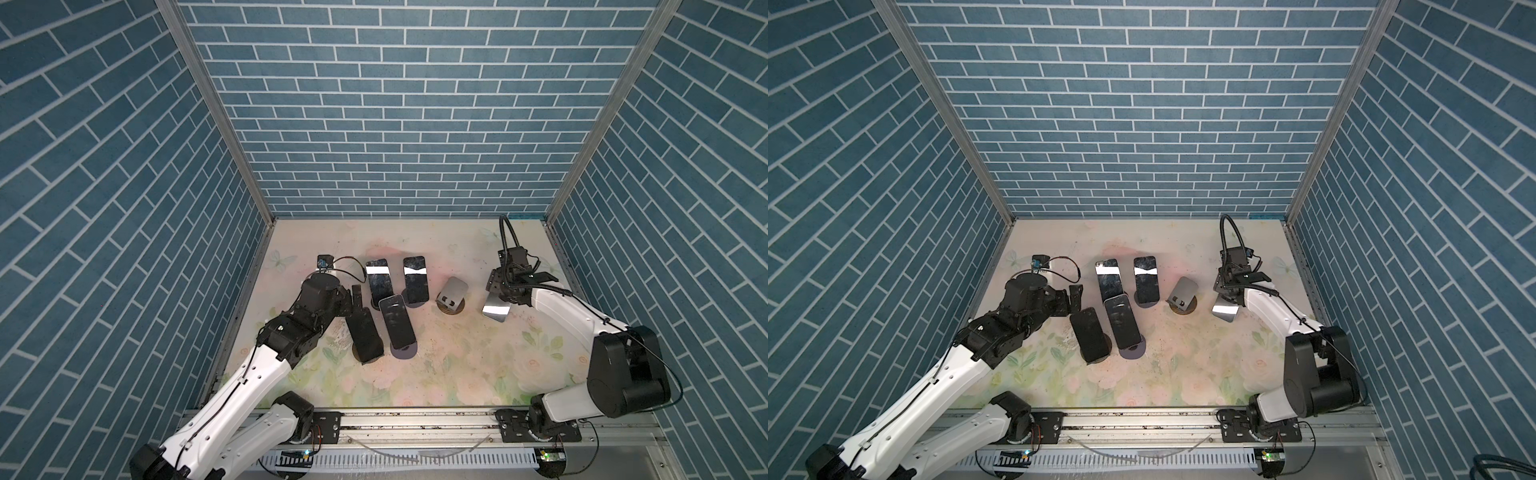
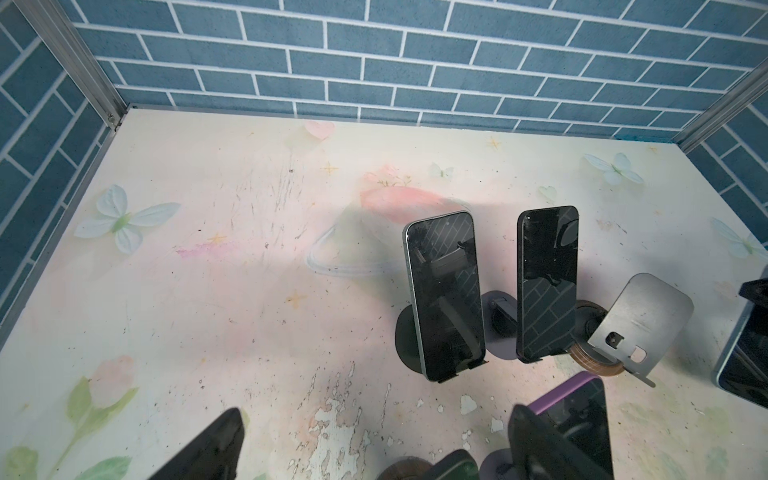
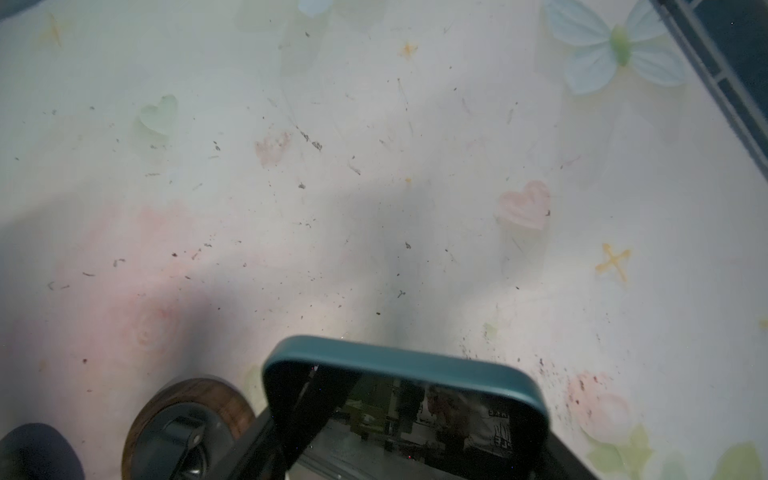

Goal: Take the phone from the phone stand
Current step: 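Lift the teal-edged phone up off its stand with the right gripper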

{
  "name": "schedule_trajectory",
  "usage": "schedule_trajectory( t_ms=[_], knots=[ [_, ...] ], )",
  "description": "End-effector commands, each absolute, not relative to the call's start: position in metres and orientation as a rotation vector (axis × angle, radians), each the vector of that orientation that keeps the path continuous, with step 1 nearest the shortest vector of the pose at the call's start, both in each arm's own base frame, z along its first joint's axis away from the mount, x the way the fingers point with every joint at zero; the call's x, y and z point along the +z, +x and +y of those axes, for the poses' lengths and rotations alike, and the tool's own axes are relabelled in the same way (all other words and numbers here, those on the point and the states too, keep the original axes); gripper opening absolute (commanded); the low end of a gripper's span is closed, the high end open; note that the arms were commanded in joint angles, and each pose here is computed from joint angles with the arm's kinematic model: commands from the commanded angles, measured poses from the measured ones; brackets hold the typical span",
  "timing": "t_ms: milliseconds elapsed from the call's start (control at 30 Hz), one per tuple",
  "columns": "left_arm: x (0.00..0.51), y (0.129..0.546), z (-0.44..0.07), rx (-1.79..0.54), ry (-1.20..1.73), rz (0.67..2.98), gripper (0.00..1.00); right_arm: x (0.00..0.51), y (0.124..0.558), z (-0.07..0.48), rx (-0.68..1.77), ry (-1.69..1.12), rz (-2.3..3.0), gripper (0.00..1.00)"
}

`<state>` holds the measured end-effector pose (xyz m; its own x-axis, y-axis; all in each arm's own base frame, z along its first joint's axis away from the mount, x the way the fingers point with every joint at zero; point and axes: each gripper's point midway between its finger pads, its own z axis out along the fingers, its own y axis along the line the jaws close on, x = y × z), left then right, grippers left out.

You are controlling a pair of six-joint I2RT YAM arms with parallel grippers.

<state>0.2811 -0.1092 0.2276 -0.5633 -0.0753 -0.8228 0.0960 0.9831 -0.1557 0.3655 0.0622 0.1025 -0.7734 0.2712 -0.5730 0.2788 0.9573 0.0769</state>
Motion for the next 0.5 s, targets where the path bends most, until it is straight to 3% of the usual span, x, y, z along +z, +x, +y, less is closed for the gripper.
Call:
schedule_trajectory(
  t_ms=[0,467],
  knots=[
    [0.237,0.281,-0.111,-0.244,0.011,2.139,1.00,0.106,0.390,0.072,0.002,0.276,2.471,0.35],
    [0.242,0.279,-0.108,-0.231,0.013,2.126,1.00,0.082,0.448,0.122,0.106,-0.126,2.591,0.38]
  ],
)
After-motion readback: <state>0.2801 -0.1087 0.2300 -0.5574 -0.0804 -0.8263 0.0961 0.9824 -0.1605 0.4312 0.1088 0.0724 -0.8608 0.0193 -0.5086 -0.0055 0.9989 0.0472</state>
